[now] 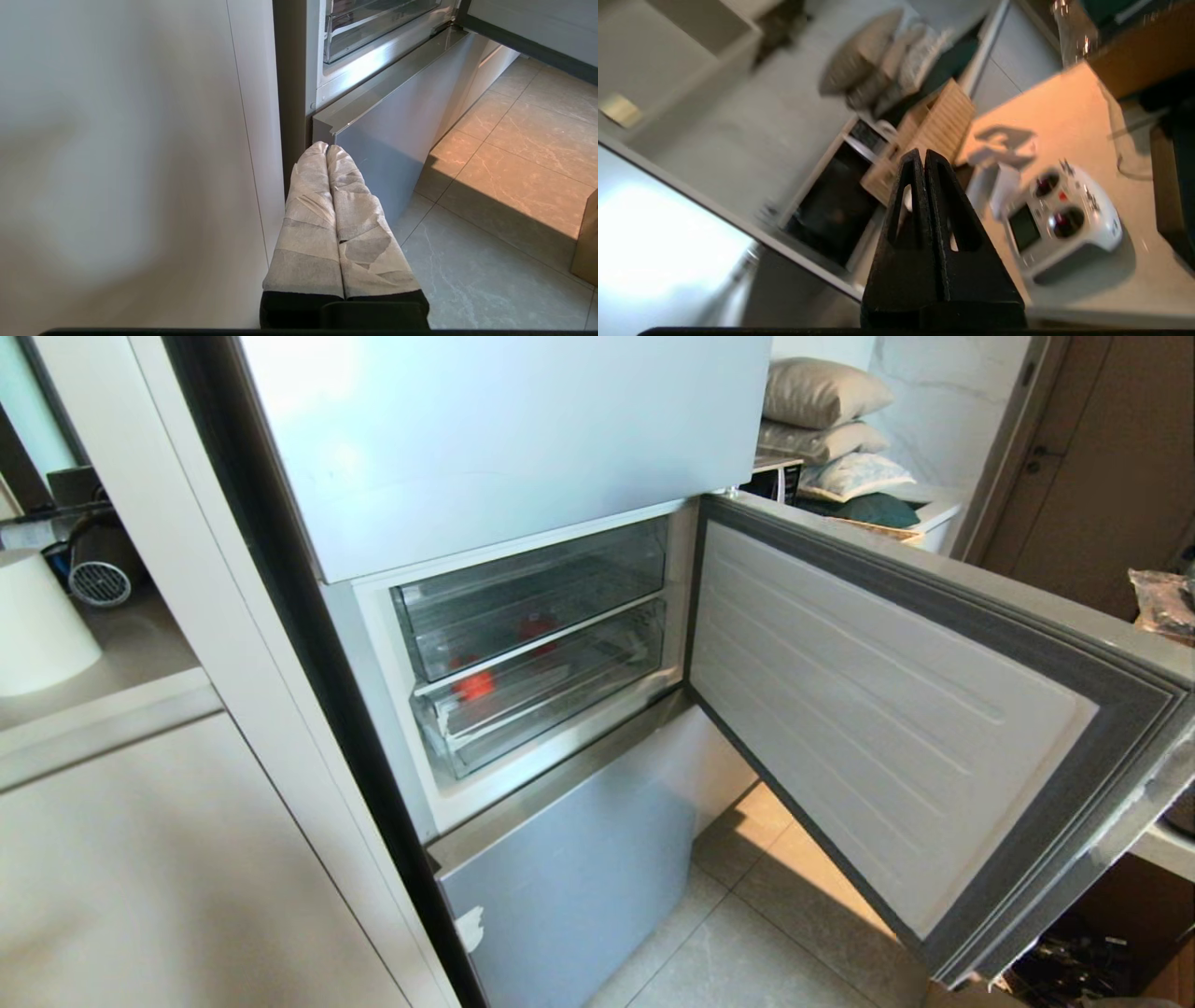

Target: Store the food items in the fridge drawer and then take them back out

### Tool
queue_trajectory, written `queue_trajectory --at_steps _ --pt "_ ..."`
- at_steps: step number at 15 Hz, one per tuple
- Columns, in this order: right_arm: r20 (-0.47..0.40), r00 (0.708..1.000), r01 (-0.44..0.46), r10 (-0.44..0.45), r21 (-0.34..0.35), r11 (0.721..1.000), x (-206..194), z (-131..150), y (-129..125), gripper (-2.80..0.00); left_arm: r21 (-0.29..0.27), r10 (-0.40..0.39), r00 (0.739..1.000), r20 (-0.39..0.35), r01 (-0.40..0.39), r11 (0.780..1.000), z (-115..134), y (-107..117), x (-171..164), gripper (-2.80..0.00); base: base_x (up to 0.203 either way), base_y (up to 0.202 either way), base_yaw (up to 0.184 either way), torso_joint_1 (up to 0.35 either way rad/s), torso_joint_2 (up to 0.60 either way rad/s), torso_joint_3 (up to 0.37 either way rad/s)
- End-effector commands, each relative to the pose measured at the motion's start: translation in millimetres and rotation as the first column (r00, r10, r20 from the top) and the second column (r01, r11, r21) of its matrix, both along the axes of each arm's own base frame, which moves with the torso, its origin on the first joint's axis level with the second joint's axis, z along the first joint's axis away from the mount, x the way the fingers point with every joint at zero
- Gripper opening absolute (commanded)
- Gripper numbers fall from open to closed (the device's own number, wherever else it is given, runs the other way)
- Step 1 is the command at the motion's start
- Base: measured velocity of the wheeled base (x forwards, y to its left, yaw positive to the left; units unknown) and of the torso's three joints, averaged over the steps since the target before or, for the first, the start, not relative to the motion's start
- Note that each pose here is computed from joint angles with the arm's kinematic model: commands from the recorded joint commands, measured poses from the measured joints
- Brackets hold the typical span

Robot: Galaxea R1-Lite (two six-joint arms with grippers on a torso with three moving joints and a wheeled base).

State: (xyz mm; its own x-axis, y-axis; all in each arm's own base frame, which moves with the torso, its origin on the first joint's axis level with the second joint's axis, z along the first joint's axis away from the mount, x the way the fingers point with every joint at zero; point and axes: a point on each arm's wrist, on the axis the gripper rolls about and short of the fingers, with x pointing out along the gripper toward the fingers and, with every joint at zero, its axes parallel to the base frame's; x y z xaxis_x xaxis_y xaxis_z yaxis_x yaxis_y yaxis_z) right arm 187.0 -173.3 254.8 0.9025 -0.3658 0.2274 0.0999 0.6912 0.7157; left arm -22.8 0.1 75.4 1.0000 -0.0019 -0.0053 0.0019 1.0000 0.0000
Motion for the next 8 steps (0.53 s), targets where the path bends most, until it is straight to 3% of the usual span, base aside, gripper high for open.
queue_trajectory --at_steps 1,4,6,8 --pt "-0.089 0.993 -0.088 0.084 -0.037 0.995 23 -23 32 -2.80 0.000 0.000 1.000 -0.001 0.000 1.000 0 0 0 -2.80 0.000 0.000 0.000 0.000 0.00 0.000" --pt "-0.197 0.946 -0.274 0.256 -0.071 0.959 54 -49 94 -2.80 0.000 0.000 1.000 -0.001 0.000 1.000 0 0 0 -2.80 0.000 0.000 0.000 0.000 0.00 0.000" --pt "-0.249 0.886 -0.427 0.392 -0.106 0.898 66 -59 139 -2.80 0.000 0.000 1.000 -0.001 0.000 1.000 0 0 0 -2.80 0.000 0.000 0.000 0.000 0.00 0.000" --pt "-0.285 0.817 -0.556 0.502 -0.156 0.816 66 -64 181 -2.80 0.000 0.000 1.000 -0.001 0.000 1.000 0 0 0 -2.80 0.000 0.000 0.000 0.000 0.00 0.000"
